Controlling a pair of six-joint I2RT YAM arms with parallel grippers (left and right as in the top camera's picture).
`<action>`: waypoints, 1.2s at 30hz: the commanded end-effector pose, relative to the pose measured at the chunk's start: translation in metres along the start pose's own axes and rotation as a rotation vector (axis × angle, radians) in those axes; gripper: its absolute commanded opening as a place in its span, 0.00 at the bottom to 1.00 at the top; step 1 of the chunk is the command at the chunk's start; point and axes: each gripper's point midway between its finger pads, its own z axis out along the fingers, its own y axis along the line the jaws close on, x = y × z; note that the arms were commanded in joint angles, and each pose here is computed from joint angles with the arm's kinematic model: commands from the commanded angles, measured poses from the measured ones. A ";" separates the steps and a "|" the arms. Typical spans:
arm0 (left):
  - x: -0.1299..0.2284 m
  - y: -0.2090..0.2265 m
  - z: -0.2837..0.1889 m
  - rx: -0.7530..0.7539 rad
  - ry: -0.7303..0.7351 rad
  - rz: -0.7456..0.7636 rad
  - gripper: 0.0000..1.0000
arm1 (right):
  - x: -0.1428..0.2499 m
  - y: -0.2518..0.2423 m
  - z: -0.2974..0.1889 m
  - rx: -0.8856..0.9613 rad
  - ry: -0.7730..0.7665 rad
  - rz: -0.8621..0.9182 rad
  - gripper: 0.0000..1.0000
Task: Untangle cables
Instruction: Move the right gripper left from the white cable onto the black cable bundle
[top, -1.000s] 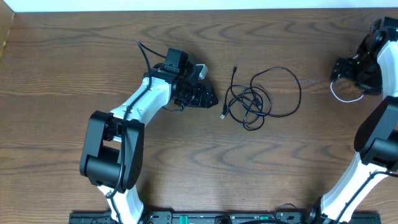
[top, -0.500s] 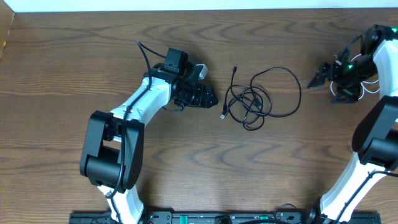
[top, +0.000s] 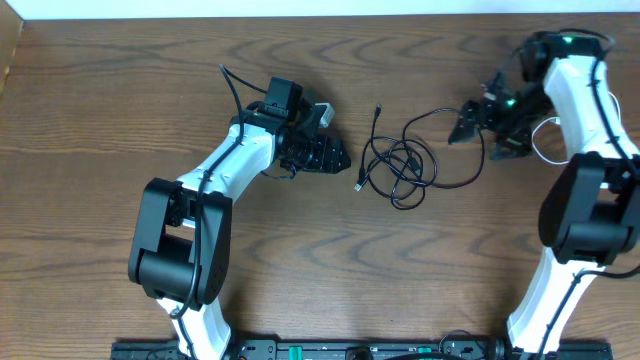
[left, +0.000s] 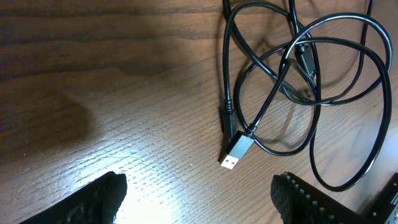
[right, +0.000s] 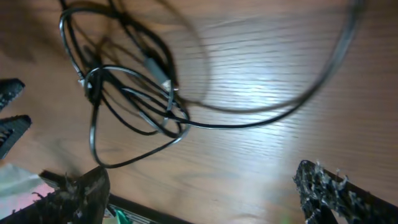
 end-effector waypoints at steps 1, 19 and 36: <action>0.001 0.002 0.000 -0.013 0.003 -0.004 0.79 | 0.004 0.018 0.010 -0.004 0.021 -0.040 0.92; 0.001 0.002 0.000 -0.013 0.003 -0.004 0.79 | 0.023 0.095 0.049 0.030 0.050 -0.197 0.99; 0.001 0.002 0.000 -0.013 0.003 -0.004 0.79 | -0.006 0.065 0.069 0.196 -0.083 -0.068 0.99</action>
